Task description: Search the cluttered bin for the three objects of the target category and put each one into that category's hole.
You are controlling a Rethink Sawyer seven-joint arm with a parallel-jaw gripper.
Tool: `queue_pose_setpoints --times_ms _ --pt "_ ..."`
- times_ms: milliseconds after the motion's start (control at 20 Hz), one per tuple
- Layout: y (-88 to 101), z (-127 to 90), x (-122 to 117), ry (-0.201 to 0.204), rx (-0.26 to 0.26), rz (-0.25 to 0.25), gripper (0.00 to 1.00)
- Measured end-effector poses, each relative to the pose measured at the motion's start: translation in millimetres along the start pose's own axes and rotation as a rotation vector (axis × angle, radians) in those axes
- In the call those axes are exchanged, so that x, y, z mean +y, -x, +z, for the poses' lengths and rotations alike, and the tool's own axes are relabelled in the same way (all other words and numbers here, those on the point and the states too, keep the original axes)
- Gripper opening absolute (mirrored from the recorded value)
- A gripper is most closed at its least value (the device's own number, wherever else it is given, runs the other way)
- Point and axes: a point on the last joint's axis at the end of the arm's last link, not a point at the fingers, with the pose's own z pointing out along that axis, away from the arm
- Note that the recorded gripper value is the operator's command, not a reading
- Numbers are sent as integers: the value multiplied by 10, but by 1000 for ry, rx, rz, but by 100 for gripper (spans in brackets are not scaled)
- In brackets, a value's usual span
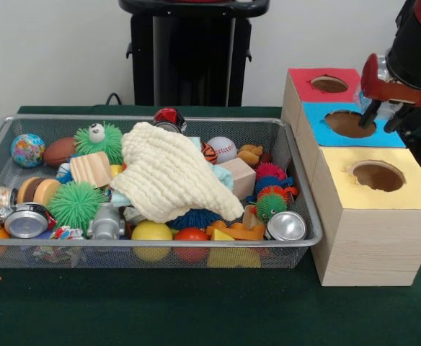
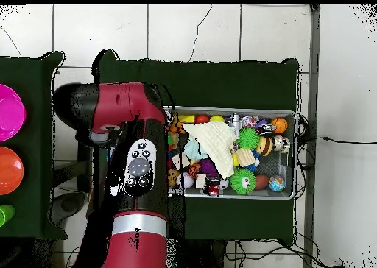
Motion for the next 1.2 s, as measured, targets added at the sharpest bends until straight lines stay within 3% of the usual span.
queue_pose_setpoints --times_ms 450,750,950,1200 --pt "-166 30 -66 -6 23 5 0" --pt "-240 58 -104 -5 1 9 0" --pt "-197 52 -109 1 -43 11 0" --pt "-55 42 -113 13 -143 13 0"
